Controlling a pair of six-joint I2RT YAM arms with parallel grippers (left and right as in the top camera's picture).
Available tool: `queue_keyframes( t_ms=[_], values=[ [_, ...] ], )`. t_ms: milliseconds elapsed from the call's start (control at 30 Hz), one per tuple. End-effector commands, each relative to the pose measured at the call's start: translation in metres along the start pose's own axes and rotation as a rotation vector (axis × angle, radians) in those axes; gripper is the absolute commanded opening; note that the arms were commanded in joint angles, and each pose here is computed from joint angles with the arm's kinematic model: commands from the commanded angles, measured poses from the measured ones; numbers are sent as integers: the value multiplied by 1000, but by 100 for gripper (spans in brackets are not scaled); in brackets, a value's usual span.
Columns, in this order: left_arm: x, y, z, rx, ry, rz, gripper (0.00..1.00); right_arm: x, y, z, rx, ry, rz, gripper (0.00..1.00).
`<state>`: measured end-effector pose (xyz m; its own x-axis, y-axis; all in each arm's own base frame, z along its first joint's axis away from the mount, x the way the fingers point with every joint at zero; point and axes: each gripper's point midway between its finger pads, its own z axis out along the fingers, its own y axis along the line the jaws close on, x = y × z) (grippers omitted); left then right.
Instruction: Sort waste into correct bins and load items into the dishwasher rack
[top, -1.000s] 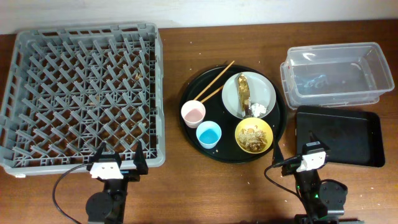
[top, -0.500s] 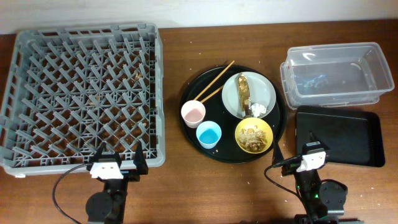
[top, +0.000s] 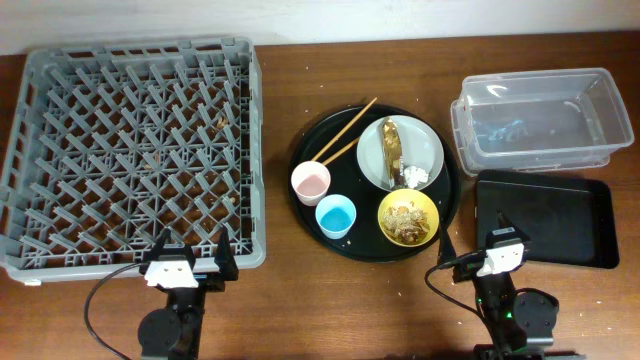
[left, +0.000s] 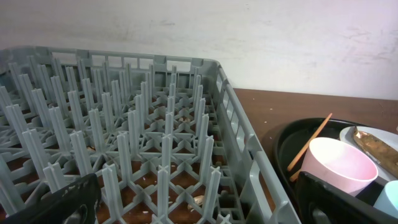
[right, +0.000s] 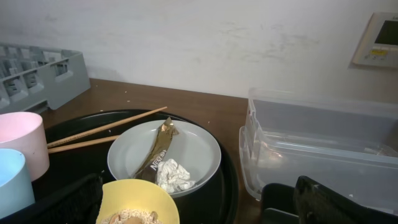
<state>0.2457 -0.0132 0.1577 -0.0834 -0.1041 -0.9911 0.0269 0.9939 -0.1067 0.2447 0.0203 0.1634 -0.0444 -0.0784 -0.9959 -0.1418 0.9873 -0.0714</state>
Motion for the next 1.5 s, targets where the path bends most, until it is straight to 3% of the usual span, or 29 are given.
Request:
queue_keyframes(
  t_ms=[0,100,167,233,300,400,567,667,767,900,1033,1133,1233,1367,1433,1467],
  values=[
    [-3,3,0,-15,-19,7,99,3,2,0,-7,3,19,98],
    [-4,-1,0,11,-22,7,99,-12,32,-4,-187,-48,53,98],
    [-18,-17,-2,96,-76,7,99,-29,31,-7,-190,-64,163,98],
    [-48,-23,-9,123,-152,9,99,-57,31,-17,-195,-65,176,99],
    [-82,-27,-18,129,-180,9,99,-77,31,-25,-194,29,202,98],
    [-108,-30,-20,115,-34,9,99,-97,32,-22,-207,260,268,98],
    [-121,-44,25,125,409,-4,99,-111,24,18,-198,651,377,98],
    [-110,-47,56,110,673,-19,99,-106,25,55,-235,757,423,98],
    [-91,-57,71,160,755,-46,99,-93,41,70,-353,803,459,99],
    [-84,-62,73,189,786,-61,99,-60,28,82,-255,904,441,72],
    [-85,-69,72,228,786,-76,99,-7,35,137,-99,958,192,68],
    [-81,-68,68,224,810,-79,99,50,28,174,16,1012,193,45],
    [-73,-67,60,217,854,-84,99,110,25,182,50,1127,204,43],
    [-73,-67,59,216,859,-85,99,148,36,173,35,1229,255,37],
    [-72,-67,58,216,863,-85,99,154,37,172,43,1244,273,4],
    [-71,-66,57,215,869,-86,99,145,36,175,42,1228,273,4]
  ],
)
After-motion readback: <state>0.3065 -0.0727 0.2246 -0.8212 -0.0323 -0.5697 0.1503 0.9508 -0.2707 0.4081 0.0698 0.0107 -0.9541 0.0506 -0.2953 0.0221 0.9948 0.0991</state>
